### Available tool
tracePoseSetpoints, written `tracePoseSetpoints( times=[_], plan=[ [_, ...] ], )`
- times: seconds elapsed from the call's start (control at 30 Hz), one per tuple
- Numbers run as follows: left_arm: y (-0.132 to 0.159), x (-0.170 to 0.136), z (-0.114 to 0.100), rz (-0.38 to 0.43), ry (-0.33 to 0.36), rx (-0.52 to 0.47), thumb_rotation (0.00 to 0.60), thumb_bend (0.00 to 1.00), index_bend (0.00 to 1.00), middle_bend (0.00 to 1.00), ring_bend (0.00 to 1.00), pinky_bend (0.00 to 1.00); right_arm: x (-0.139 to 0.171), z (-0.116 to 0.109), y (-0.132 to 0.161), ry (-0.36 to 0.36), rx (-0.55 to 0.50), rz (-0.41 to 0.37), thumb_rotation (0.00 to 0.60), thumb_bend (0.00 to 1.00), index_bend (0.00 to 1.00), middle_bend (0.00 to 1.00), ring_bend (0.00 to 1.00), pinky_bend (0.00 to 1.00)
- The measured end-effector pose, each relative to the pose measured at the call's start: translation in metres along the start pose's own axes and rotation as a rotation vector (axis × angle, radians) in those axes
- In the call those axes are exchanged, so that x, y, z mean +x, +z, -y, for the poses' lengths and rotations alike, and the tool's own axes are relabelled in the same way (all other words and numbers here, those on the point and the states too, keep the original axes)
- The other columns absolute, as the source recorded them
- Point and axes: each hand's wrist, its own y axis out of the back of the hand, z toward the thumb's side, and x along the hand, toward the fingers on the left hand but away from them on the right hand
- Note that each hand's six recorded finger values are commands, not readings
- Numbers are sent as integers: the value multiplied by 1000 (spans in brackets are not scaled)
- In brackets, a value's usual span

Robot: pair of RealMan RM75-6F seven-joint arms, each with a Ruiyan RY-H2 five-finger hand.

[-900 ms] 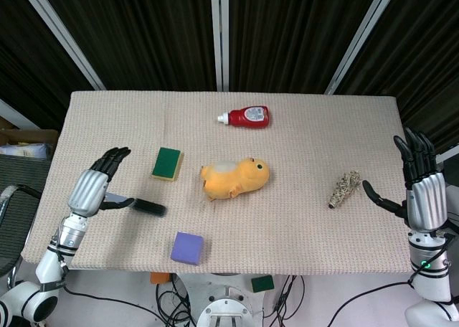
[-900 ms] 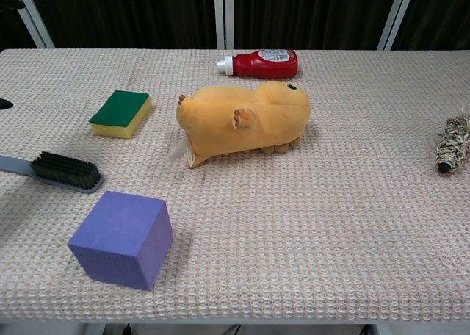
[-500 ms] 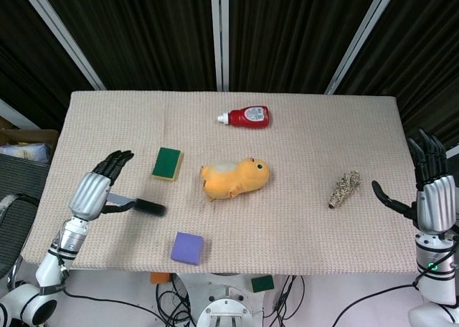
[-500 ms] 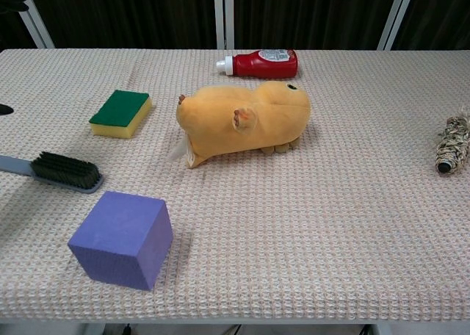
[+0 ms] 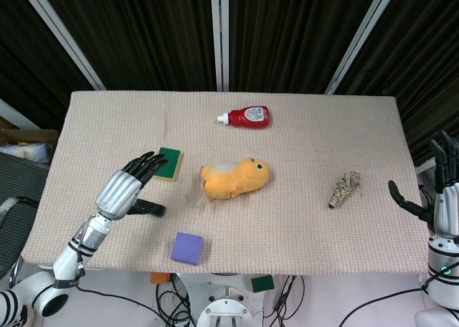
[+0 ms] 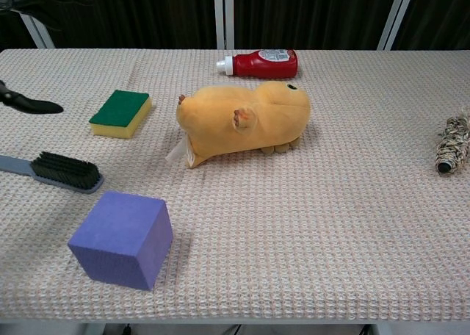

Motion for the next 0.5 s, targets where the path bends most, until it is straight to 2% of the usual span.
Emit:
tracePoseSetpoints(
  times=[0.3, 0.5],
  plan=[
    [45, 65, 9, 118, -117, 20, 600, 33, 109, 87, 45, 210, 2, -1, -6, 13, 16, 25, 600, 272, 0, 0, 0, 0],
    [71, 96, 28, 166, -208, 37, 600, 32, 109, 87, 45, 210, 3, 0, -10, 25, 22, 35, 600, 273, 0, 0, 0, 0]
  ],
)
